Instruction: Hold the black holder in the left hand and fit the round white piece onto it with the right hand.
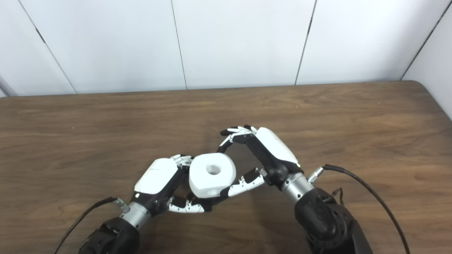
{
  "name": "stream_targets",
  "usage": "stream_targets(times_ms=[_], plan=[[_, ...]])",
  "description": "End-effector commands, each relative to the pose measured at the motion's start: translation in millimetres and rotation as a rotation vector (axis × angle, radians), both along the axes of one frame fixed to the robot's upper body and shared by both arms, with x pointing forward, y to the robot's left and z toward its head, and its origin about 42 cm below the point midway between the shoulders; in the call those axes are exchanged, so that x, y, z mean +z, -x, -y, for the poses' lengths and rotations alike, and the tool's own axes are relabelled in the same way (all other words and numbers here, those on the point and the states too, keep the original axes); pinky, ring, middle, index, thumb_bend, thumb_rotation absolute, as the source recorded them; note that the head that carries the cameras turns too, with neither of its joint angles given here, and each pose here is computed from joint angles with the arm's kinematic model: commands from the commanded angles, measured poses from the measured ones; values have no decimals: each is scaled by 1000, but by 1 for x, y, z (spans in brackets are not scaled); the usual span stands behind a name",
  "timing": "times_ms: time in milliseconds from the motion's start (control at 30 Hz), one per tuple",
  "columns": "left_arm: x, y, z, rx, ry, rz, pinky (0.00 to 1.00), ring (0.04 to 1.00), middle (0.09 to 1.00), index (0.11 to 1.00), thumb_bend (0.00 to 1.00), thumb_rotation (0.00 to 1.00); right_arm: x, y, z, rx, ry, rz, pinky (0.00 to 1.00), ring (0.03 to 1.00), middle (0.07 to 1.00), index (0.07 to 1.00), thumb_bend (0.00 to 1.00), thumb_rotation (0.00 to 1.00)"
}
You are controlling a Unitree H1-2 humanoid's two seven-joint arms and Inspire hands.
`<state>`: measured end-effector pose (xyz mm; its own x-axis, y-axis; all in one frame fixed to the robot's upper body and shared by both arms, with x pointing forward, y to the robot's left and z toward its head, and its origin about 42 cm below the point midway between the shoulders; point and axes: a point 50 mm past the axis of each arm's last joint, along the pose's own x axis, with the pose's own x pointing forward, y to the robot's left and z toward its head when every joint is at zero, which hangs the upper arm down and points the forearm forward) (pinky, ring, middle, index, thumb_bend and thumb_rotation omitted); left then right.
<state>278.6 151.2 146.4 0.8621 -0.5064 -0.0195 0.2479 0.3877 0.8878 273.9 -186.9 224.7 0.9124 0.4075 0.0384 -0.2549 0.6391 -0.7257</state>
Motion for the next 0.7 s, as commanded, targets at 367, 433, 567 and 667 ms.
stream_targets(times_ms=[367, 433, 567, 667], plan=[[-12, 2, 2, -26, -30, -67, 907, 843, 769, 483, 524, 55, 8, -2, -1, 1, 1, 56, 1000, 909, 842, 483, 524, 133], [-11, 2, 2, -26, -28, -69, 909, 843, 768, 483, 524, 55, 7, -2, -1, 4, 1, 55, 1000, 910, 842, 483, 524, 133], [-11, 2, 2, -26, -31, -70, 912, 848, 770, 483, 524, 55, 6, 0, -3, 7, 2, 52, 1000, 909, 840, 483, 524, 133], [-11, 2, 3, -28, -35, -72, 912, 847, 770, 483, 524, 55, 5, 1, -4, 13, -4, 49, 1000, 909, 837, 483, 524, 134]])
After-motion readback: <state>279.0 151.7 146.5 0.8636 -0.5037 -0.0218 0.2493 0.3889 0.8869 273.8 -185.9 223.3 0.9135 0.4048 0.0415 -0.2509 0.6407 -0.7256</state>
